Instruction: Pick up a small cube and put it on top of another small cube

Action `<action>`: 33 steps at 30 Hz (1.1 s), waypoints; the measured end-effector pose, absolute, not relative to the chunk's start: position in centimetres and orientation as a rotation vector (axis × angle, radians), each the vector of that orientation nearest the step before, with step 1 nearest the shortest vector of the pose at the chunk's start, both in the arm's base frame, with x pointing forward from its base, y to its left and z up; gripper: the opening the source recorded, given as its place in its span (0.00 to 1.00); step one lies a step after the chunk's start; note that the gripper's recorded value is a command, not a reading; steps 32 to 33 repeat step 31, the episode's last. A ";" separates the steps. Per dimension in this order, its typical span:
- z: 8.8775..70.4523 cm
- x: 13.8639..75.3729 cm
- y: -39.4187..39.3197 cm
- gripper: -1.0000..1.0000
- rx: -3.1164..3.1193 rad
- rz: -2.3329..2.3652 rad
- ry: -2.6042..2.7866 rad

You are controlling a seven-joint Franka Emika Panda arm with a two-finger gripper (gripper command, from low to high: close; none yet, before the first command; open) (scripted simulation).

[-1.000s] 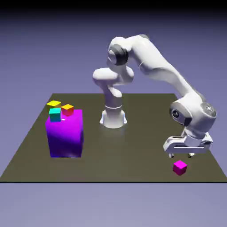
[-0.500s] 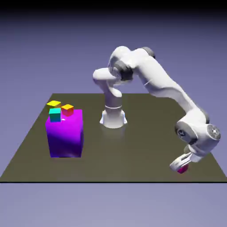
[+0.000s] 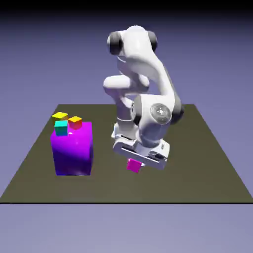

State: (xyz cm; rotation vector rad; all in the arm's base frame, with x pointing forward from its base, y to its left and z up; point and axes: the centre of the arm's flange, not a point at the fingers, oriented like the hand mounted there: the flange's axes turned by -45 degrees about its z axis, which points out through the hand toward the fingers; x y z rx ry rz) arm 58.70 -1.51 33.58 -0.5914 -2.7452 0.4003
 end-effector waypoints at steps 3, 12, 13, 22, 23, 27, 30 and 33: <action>36.9 56.4 -8.6 0.00 -0.880 0.359 -2.695; 44.3 43.0 -27.5 0.00 -1.695 0.072 -2.350; 44.7 41.3 -28.9 0.00 -1.765 0.027 -2.302; 45.0 24.0 -38.2 0.00 -2.251 -0.469 -1.739; 44.7 22.8 -38.5 0.00 -2.271 -0.505 -1.696; 40.2 23.4 -37.2 0.00 -2.270 -0.506 -1.697; 38.2 23.5 -36.5 1.00 -2.272 -0.507 -1.696; 38.2 23.5 -36.5 1.00 -2.272 -0.507 -1.696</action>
